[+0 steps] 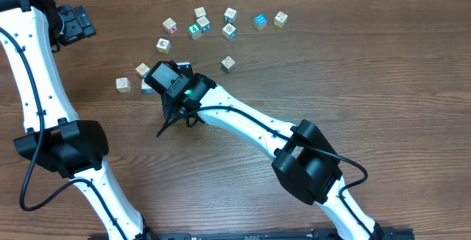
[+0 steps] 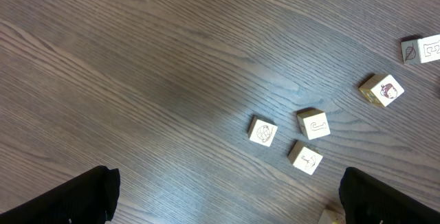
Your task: Form a tower
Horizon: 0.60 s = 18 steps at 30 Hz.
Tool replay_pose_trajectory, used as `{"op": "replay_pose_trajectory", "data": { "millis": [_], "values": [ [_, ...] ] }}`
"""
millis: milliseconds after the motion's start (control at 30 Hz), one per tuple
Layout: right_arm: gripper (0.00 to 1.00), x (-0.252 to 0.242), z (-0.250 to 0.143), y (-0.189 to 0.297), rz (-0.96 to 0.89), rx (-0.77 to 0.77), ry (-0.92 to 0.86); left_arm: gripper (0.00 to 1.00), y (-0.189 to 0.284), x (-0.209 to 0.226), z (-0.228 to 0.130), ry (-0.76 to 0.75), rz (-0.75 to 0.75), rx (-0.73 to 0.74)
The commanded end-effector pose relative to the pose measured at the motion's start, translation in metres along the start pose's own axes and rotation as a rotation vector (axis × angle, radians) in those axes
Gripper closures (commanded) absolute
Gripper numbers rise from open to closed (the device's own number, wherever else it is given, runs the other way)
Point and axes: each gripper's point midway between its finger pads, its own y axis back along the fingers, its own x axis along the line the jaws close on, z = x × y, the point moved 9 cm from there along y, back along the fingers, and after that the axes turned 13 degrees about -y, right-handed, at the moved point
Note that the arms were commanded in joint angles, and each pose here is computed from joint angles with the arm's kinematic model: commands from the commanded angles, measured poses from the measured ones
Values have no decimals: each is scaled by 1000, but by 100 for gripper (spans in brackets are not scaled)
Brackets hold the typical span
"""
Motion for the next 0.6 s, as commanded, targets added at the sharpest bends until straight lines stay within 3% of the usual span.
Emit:
{"op": "replay_pose_trajectory", "data": {
  "millis": [0, 567],
  "values": [
    [75, -1, -3, -8, -16, 1, 9, 1, 6, 0, 1, 9, 8, -20],
    [66, -3, -6, -22, -28, 10, 11, 0, 6, 0, 1, 9, 9, -20]
  ]
}}
